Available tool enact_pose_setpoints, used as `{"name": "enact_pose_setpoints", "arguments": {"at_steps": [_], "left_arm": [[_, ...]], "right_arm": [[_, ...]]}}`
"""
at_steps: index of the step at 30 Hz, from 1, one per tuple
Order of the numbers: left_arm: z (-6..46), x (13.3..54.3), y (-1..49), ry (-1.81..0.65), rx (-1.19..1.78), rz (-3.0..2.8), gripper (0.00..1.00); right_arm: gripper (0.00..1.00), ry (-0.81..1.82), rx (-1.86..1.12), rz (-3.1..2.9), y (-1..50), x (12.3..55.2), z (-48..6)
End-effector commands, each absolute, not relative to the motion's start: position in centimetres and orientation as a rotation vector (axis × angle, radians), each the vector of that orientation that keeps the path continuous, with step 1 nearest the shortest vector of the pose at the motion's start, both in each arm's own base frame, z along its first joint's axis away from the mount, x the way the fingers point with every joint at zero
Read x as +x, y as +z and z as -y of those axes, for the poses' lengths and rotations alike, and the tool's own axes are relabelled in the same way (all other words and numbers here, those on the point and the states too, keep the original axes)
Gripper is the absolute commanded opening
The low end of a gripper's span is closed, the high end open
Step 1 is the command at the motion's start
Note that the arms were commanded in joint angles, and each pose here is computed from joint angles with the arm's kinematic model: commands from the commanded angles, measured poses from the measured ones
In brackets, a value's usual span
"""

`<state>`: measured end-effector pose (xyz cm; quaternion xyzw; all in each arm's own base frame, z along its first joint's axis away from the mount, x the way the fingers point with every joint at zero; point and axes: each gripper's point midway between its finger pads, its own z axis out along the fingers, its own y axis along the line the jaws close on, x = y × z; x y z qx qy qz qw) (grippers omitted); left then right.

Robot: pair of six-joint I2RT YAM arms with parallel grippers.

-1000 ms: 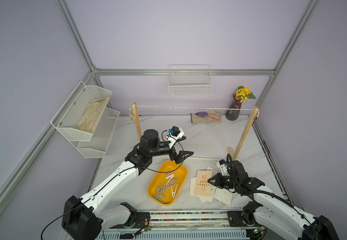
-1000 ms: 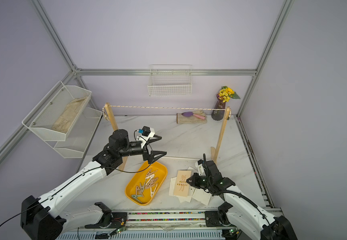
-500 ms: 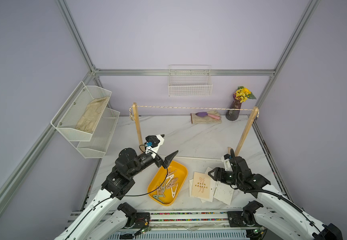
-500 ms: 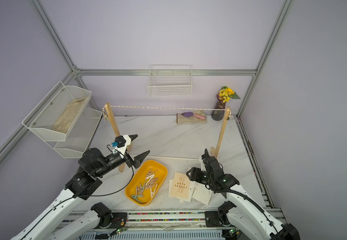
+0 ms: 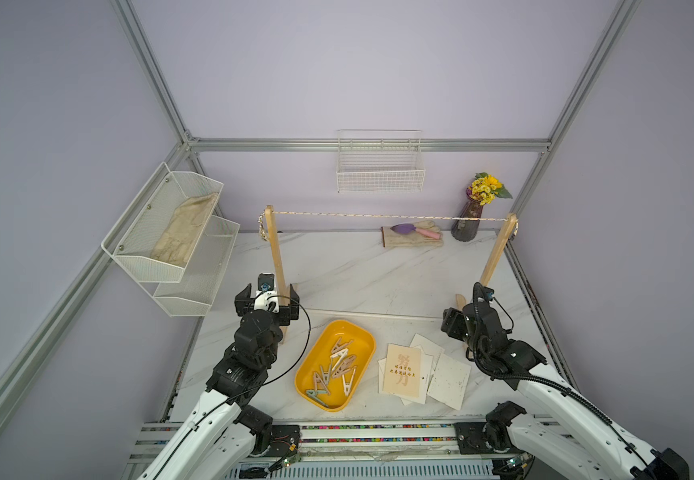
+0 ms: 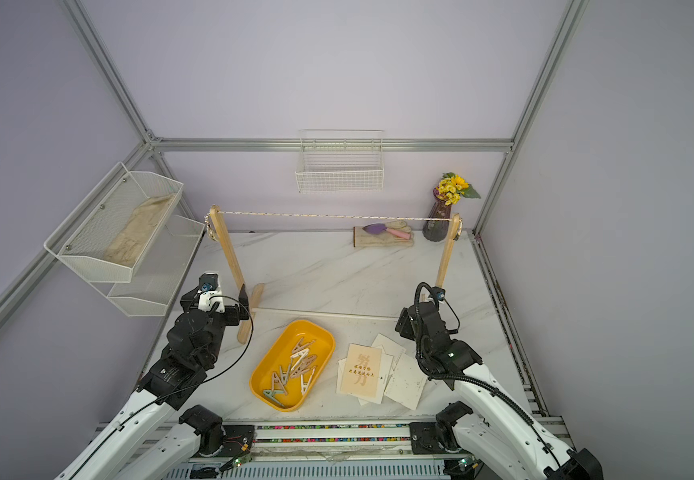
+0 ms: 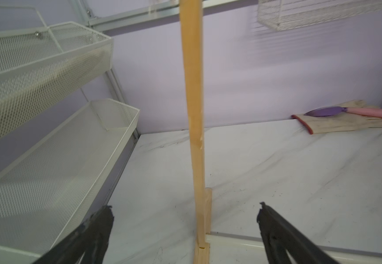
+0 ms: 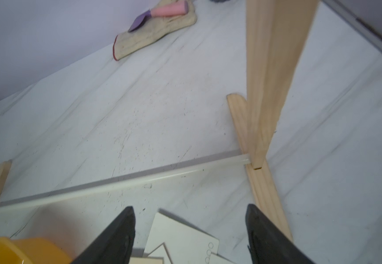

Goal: Remove the postcards from the strings
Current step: Reset both arms

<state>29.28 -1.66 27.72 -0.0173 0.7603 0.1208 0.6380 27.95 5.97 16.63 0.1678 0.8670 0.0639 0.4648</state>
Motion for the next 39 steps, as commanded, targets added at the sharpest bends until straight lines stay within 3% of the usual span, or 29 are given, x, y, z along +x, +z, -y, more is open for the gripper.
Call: {"name": "enact_pose_setpoints", "arguments": {"at_steps": [1, 8, 19, 32, 39], "left_arm": [[-0.8, 29.5, 25.7, 0.313, -0.195, -1.767, 1.0], [-1.4, 30.5, 22.7, 0.344, -0.192, -1.824, 1.0], [-0.5, 33.1, 16.8, 0.226, -0.134, -1.821, 1.0], [-1.8, 36.7, 14.3, 0.268, -0.077, -1.81, 1.0], [-0.5, 39.7, 13.6, 0.159, 0.031, -1.808, 1.0]], "right_arm": [[0.77, 0.018, 0.362, -1.943, 19.8, 29.2, -4.1], [0.79, -0.186, 0.259, -1.825, 20.1, 30.2, -2.6], [0.8, -0.226, 0.083, -1.615, 20.1, 32.8, -4.0], [0.8, -0.078, 0.026, -1.669, 14.4, 35.8, -4.1], [0.81, 0.052, -0.071, -1.668, 13.8, 37.7, -6.1]]}}
